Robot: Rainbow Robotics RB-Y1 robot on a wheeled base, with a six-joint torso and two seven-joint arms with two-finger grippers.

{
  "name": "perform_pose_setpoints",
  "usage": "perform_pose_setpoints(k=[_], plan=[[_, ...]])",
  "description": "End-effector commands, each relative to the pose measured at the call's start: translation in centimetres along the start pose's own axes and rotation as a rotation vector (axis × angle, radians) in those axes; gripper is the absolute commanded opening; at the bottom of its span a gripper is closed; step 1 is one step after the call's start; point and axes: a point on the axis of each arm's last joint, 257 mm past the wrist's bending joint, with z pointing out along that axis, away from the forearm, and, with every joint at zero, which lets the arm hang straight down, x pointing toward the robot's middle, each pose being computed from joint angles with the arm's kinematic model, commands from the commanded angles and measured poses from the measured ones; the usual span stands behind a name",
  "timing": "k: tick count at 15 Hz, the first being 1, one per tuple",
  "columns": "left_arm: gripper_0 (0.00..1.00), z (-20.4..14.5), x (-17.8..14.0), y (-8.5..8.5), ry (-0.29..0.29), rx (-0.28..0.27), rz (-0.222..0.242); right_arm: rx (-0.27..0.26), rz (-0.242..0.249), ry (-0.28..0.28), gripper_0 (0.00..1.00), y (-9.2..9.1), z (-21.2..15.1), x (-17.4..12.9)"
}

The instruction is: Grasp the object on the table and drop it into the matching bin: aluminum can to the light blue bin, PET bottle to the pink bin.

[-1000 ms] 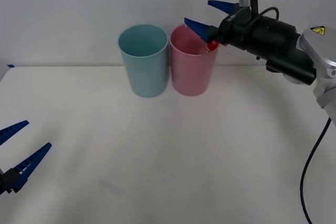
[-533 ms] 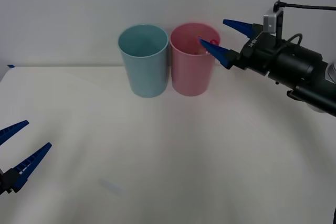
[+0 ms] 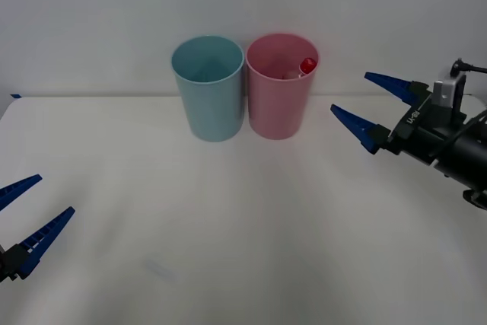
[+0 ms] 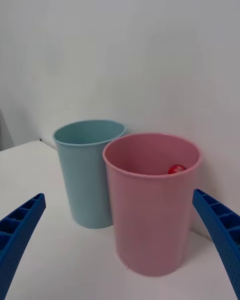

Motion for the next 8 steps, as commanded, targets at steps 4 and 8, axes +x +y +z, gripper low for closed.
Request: perform_pose_setpoints(k=[4, 8], plan=[[1.00, 0.0, 0.0, 0.0, 0.000, 0.000, 0.000, 0.055, -0.112, 0.077, 1.00, -0.1, -6.3, 3.8], [1.00, 0.0, 0.0, 0.0, 0.000, 0.000, 0.000, 0.068, -0.091, 0.112, 1.00, 0.6, -10.9, 5.2]])
